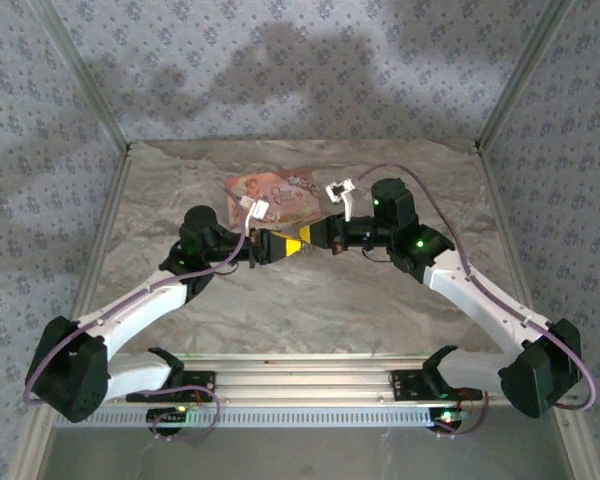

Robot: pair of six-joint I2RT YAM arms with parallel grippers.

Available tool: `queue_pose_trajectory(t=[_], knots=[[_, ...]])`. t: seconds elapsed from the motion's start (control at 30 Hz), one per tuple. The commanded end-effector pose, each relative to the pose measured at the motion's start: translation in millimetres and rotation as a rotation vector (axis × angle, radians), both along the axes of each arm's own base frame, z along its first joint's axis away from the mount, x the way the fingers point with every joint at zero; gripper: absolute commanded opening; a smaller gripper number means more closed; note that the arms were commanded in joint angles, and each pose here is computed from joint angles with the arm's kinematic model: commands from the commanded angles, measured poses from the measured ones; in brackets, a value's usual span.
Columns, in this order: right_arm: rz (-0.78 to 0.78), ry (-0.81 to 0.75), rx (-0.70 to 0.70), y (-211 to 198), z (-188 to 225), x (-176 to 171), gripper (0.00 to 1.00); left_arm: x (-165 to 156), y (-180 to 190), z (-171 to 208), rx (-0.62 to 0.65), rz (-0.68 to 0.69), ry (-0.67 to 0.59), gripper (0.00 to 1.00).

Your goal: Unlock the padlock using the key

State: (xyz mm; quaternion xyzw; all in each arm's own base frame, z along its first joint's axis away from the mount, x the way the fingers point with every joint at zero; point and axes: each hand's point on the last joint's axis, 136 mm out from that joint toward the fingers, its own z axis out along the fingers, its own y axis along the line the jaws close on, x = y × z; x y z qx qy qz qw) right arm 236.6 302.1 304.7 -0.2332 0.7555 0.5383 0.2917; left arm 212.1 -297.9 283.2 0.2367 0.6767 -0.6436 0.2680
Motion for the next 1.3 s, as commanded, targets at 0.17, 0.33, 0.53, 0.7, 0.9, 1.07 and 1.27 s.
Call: queue_pose_trajectory(t=[0.17,0.33,0.53,0.7,0.9,1.07,1.27], knots=[[-0.024,-0.008,-0.002,-3.5,2.8,-1.5,0.18,4.1,15.3,-4.3,0.019,0.078,-0.029,0.0],[-0.063,-0.014,-0.013,-7.0,1.8,4.2,0.5,6.9,27.3,-12.3,0.048,0.123,-0.013,0.0],[-0.178,0.016,-0.096,-20.0,-17.4,21.3,0.59,8.5,43.2,-20.8,0.114,0.187,-0.025,0.0],[-0.422,0.085,-0.353,-54.5,-66.3,58.4,0.66,28.5,78.3,-53.7,0.337,0.368,0.031,0.0],[-0.601,0.211,-0.558,-78.4,-115.5,122.4,0.67,70.3,158.6,-101.8,0.574,0.685,0.201,0.0],[-0.607,0.217,-0.629,-57.2,-131.0,182.0,0.72,97.8,211.9,-125.7,0.661,0.874,0.285,0.0],[-0.591,0.282,-0.783,-47.3,-175.0,218.6,0.72,130.5,222.7,-148.2,0.695,0.904,0.334,0.0]])
